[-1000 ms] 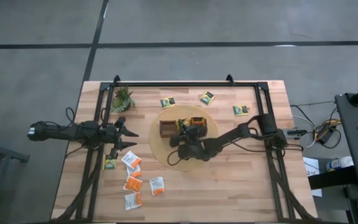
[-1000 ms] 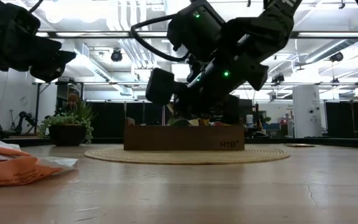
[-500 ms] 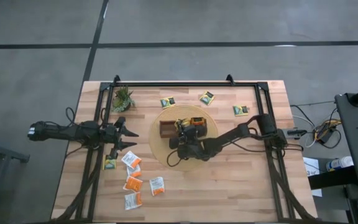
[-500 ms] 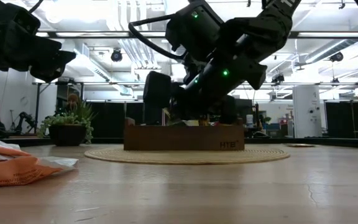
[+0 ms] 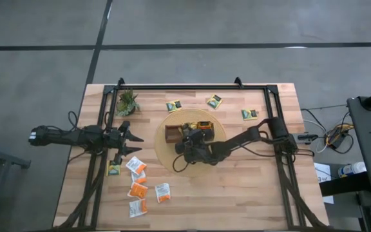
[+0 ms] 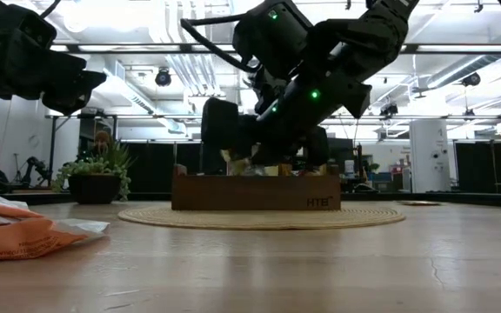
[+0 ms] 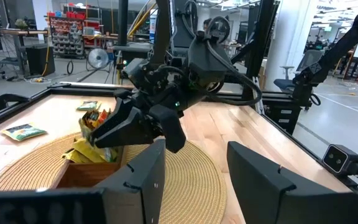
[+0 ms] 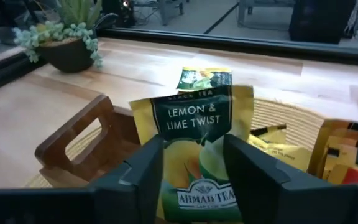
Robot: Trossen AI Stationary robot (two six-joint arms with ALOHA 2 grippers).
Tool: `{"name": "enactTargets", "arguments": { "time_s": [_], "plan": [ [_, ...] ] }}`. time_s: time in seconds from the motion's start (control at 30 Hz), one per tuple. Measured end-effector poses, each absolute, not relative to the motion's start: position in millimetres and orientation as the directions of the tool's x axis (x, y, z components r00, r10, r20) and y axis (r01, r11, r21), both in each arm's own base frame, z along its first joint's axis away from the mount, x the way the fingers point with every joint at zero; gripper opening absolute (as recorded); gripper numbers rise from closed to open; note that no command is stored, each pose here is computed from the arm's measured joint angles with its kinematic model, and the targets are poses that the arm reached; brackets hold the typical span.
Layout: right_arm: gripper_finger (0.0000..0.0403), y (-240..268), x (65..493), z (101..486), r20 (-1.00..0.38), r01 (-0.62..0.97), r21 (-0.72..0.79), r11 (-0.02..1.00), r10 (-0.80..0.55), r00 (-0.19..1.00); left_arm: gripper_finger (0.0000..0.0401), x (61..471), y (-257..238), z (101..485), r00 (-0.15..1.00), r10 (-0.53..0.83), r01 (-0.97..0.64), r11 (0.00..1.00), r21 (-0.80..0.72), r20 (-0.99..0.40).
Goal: Pick & Place Tea
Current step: Put the yellow tea bag into the middle section of the wooden organizer
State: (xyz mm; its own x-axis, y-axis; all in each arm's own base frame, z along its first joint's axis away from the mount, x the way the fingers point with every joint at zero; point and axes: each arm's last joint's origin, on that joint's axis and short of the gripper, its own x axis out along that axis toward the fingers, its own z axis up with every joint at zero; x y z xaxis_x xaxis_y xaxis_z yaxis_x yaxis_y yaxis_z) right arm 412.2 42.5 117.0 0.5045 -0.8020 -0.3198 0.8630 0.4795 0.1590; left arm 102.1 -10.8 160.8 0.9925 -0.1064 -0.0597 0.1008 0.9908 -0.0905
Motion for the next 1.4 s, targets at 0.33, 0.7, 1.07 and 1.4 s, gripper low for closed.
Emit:
{"name": "enactTargets", "arguments": {
  "time_s": [0.33,0.7,1.07,1.4],
  "plan": [
    [0.0216,42.5,402.0,133.4,-0.351,0.870,0.064,0.490,-0.805,0.479,0.0167,102.1,-10.7,160.8,0.993,-0.106,0.101,0.991,-0.090,-0.060],
    [0.0203,57.3,393.6,169.8,-0.442,0.670,-0.156,0.725,-0.658,0.609,0.0167,102.1,-10.8,160.8,0.993,-0.106,0.101,0.991,-0.090,-0.060],
    [0.0081,50.6,394.3,162.3,-0.513,0.662,-0.060,0.747,-0.592,0.621,0.0167,102.1,-10.8,160.8,0.993,-0.106,0.101,0.991,-0.090,-0.059],
    [0.0009,43.4,394.2,158.5,-0.530,0.704,0.004,0.710,-0.596,0.604,0.0167,102.1,-10.8,160.8,0.993,-0.106,0.101,0.991,-0.090,-0.059]
  ]
}}
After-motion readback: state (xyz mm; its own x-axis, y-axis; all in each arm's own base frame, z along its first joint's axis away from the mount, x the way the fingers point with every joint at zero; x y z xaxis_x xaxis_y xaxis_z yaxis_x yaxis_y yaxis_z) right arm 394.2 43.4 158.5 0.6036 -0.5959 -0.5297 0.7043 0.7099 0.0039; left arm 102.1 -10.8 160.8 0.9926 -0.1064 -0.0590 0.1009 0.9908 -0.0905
